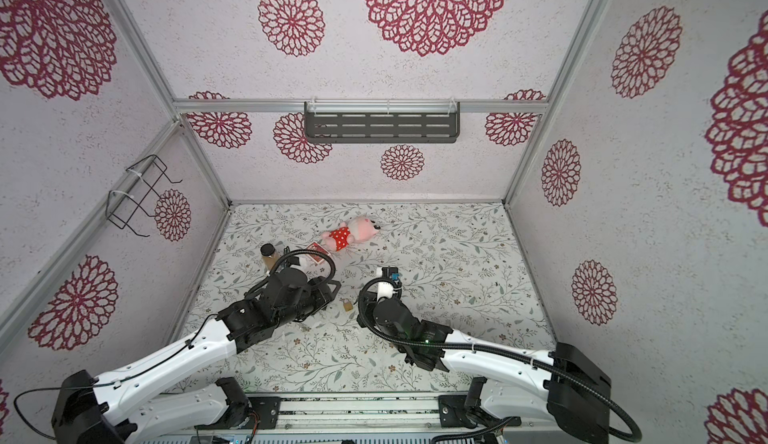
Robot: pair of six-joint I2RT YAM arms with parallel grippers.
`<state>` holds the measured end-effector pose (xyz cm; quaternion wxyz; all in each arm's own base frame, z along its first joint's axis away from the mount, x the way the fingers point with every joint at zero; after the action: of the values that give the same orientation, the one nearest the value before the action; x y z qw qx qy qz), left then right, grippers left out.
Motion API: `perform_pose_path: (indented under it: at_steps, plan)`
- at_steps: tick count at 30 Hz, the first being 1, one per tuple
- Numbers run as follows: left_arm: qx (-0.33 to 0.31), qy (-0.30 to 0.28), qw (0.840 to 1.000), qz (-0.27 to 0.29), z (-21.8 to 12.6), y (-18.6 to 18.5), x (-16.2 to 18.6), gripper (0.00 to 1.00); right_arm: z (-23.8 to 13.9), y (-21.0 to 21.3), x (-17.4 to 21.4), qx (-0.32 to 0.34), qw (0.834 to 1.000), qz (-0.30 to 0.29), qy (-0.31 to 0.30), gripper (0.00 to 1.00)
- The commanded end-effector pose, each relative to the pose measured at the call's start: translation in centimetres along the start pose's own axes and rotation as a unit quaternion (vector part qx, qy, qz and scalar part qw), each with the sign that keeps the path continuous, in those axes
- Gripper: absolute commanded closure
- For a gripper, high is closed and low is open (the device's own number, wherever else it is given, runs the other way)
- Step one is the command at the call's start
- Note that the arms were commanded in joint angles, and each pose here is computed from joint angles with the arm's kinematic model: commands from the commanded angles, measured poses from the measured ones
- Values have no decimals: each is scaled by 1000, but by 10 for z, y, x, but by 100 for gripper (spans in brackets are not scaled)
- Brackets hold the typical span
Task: Unlock with the key
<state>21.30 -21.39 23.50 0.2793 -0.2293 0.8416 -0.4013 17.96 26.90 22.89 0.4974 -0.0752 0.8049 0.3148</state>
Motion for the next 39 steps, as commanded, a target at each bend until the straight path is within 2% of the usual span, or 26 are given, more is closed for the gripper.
perform_pose_path:
  at_steps: [1, 7, 13, 17, 23, 33, 39]
  plan:
    - [59, 3, 998, 39, -5, -24, 4, 55, -5, 16, -29, -24, 998, 5, -55, 100]
    - [68, 9, 996, 63, -3, -28, 10, 56, -8, 21, -35, -41, 997, 7, -67, 100]
    - [96, 42, 991, 80, 1, -36, 19, 59, -11, 26, -40, -55, 996, 4, -73, 100]
    - [84, 56, 991, 92, 6, -37, 24, 62, -12, 29, -45, -60, 995, 4, -78, 100]
    - [79, 58, 991, 91, 7, -31, 26, 66, -14, 28, -49, -58, 995, 3, -83, 100]
    - [97, 52, 989, 96, -1, -32, 25, 67, -15, 24, -53, -65, 995, 11, -81, 100]
    - [102, 69, 987, 102, 2, -37, 28, 70, -15, 26, -55, -71, 994, 9, -80, 100]
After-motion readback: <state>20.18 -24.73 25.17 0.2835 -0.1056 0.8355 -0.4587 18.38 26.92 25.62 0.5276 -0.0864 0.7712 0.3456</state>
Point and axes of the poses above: each gripper's point midway between its finger pads, its own z axis out along the fingers, its own y axis along the line the jaws close on, x = y × z, the point moved 6 cm from there along -z, back along the fingers, and after that the axes turned 8 degrees about -z, right-handed, at the moved point
